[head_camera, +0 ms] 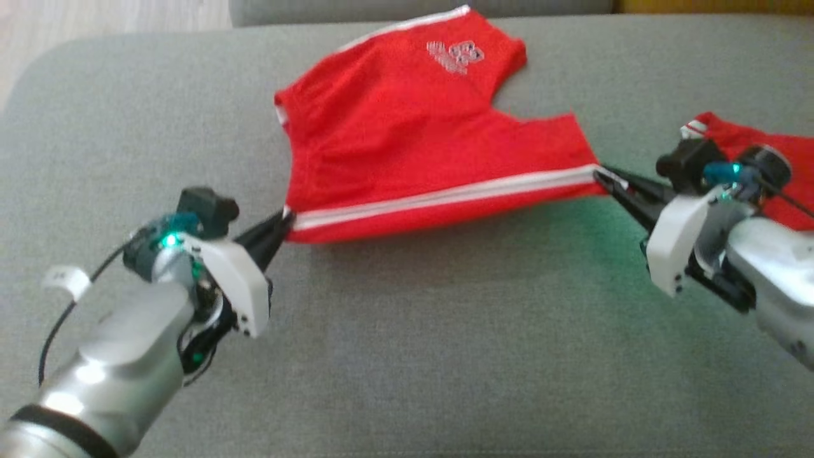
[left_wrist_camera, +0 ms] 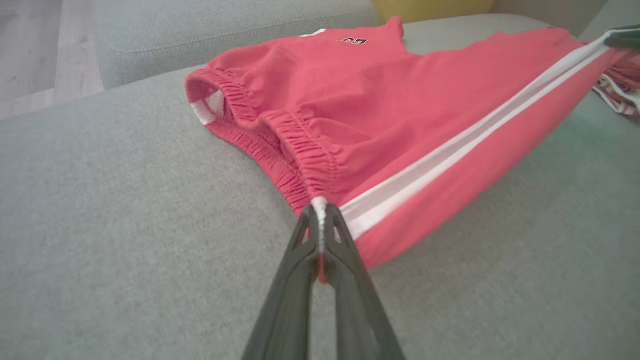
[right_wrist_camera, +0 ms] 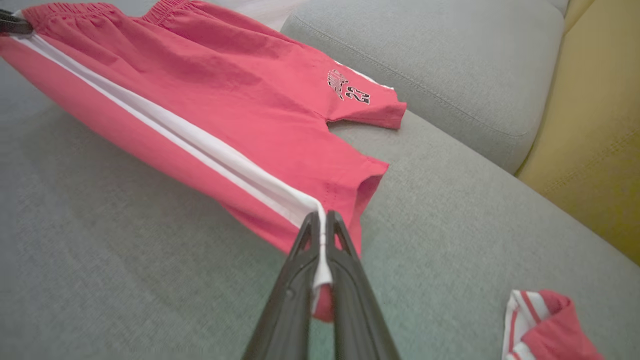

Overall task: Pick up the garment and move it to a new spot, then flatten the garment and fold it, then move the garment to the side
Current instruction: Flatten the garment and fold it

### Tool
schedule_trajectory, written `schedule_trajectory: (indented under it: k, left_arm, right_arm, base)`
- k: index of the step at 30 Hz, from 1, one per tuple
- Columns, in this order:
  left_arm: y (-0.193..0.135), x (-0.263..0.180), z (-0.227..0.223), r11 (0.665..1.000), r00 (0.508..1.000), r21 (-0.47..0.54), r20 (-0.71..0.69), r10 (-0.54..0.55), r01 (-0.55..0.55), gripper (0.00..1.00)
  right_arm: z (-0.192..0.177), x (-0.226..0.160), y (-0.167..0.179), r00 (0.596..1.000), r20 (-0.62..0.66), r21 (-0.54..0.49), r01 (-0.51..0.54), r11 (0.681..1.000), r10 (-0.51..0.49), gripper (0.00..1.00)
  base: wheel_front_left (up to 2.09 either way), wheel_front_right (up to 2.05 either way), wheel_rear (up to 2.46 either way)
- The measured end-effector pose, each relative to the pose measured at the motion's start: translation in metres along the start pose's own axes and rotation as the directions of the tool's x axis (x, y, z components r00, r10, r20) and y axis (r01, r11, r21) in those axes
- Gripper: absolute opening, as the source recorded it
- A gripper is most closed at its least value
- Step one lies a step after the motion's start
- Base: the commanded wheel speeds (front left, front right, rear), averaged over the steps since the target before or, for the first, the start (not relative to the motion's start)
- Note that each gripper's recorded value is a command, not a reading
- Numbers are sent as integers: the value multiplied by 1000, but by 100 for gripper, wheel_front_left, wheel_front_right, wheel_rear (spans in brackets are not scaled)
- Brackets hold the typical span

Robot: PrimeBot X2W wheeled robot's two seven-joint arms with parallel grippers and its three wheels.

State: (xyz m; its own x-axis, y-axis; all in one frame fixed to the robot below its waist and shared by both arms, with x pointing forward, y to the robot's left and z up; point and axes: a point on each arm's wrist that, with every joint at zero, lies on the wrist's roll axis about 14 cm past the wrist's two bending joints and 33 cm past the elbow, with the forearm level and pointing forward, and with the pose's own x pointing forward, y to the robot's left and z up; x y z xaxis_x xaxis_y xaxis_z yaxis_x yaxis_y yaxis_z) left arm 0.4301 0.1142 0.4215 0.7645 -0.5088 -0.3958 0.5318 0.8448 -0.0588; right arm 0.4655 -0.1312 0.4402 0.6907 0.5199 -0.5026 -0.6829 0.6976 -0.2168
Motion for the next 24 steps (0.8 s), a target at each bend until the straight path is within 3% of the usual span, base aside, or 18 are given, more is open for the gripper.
schedule_trajectory:
  k: [17, 24]
  left_arm:
    - [-80, -62, -48, 983, 987, -121, -69, -148, 139, 0]
    - [-94, -69, -35, 977, 984, -140, -44, -170, 163, 0]
  right_arm:
    - [-54, -92, 49, 978, -193, 143, -54, 988, 81, 0]
    - [-60, -109, 40, 973, -218, 168, -42, 985, 79, 0]
  base:
    - [0, 0, 0]
    - [0, 0, 0]
